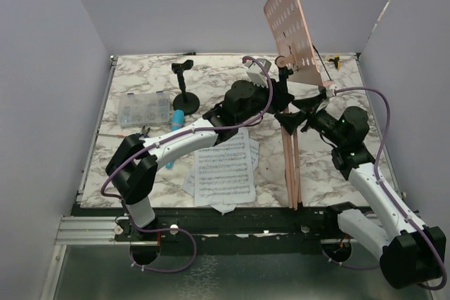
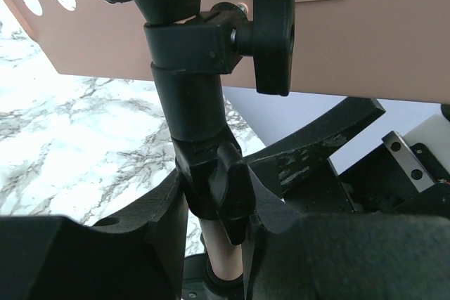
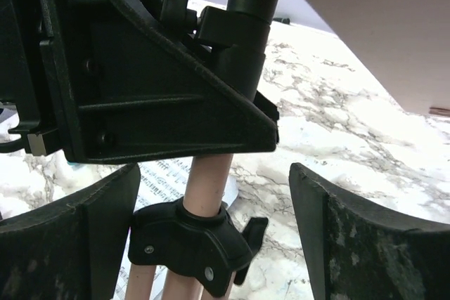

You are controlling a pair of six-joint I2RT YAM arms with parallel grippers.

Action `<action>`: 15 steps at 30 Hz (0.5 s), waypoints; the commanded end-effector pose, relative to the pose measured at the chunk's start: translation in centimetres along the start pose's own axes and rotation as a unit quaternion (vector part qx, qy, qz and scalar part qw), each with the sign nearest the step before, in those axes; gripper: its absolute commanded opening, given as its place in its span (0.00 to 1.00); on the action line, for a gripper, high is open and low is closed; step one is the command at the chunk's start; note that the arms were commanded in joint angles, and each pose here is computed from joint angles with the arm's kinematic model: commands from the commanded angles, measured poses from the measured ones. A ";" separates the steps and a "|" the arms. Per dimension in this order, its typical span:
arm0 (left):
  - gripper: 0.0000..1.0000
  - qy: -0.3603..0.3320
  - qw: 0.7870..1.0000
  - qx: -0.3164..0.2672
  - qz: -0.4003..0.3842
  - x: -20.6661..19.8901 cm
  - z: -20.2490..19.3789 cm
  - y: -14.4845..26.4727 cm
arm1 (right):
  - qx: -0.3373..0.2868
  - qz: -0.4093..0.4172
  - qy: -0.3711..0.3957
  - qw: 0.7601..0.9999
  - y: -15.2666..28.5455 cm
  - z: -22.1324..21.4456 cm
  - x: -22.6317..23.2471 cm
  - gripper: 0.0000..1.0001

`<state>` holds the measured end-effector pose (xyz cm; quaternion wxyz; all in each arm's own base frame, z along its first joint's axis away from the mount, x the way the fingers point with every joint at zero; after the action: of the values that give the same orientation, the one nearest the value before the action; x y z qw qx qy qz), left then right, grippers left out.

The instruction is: Set up the instrument practice props

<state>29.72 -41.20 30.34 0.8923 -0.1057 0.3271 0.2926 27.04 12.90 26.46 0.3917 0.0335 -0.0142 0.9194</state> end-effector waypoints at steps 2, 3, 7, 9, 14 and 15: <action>0.00 -0.034 0.963 -0.219 -0.155 -12.1 14.1 5.5 | -0.014 -0.033 0.001 0.999 1.0 0.5 -0.5 0.88; 0.00 -0.036 0.962 -0.222 -0.156 -12.3 14.4 5.6 | -0.015 -0.034 0.001 0.999 1.1 0.5 -0.4 0.89; 0.00 -0.046 0.956 -0.237 -0.165 -13.2 15.5 6.5 | -0.017 -0.033 0.002 0.999 1.5 0.8 -0.2 0.92; 0.00 -0.053 0.954 -0.243 -0.167 -13.5 16.0 6.9 | -0.017 -0.029 0.002 0.999 1.6 0.7 0.0 0.93; 0.00 -0.073 0.948 -0.269 -0.153 -13.7 17.2 8.1 | -0.015 -0.023 0.002 1.000 2.0 0.5 0.4 0.92; 0.00 -0.077 0.947 -0.272 -0.152 -13.8 17.3 8.3 | -0.016 -0.022 0.003 1.000 2.1 0.4 0.5 0.92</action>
<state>28.95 -40.21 33.89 0.9102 -0.1117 0.2660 0.2973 25.46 12.31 28.92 0.4013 0.0038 -0.0484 0.9147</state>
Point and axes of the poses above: each gripper's point midway between its finger pads, its own y axis back along the fingers, its own x axis along the line the jaws close on, z = x × y, the point moved 5 cm from there along y, back along the fingers, and after that the axes turned 5 degrees about y, right-handed, at the moved point
